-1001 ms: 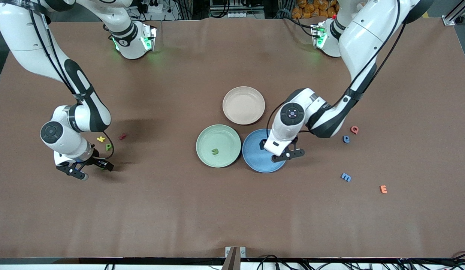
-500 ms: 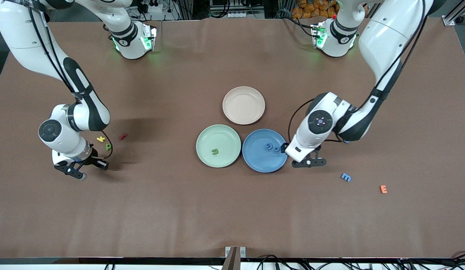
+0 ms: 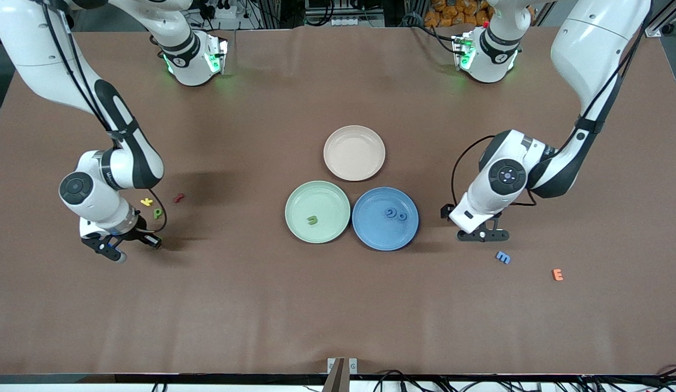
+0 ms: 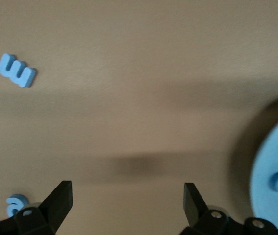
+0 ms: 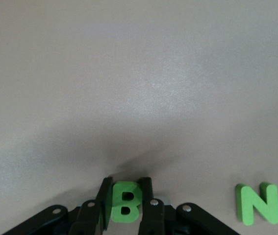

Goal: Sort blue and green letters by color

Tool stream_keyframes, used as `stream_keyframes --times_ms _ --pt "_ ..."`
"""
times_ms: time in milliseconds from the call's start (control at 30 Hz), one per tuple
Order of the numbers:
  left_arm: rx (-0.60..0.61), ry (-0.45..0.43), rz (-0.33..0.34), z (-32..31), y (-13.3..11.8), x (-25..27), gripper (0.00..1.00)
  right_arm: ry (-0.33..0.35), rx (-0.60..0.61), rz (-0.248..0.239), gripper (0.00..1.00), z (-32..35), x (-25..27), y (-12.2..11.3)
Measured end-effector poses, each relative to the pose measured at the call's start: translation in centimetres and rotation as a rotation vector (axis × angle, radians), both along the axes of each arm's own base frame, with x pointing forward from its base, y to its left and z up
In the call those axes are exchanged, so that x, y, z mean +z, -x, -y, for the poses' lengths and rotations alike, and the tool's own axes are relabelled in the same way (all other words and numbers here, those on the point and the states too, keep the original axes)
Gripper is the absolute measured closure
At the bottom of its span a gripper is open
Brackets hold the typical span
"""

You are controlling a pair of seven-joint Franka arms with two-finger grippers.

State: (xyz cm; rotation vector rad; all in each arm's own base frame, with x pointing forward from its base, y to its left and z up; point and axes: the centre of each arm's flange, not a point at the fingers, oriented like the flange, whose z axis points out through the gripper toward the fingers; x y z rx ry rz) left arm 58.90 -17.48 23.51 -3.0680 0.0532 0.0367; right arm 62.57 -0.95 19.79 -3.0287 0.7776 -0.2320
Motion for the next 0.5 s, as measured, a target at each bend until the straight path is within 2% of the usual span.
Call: stream_keyframes --times_ms 267,500 --pt "0.047 0.01 0.019 -5.8 1.2 -1.2 0.0 -0.039 -0.038 0.027 0.72 -8.9 1.8 -0.5" --pt "0.044 -0.021 0.016 -8.5 1.6 -1.9 0.0 -0.078 -0.084 0.039 0.72 -17.2 2.5 0.5"
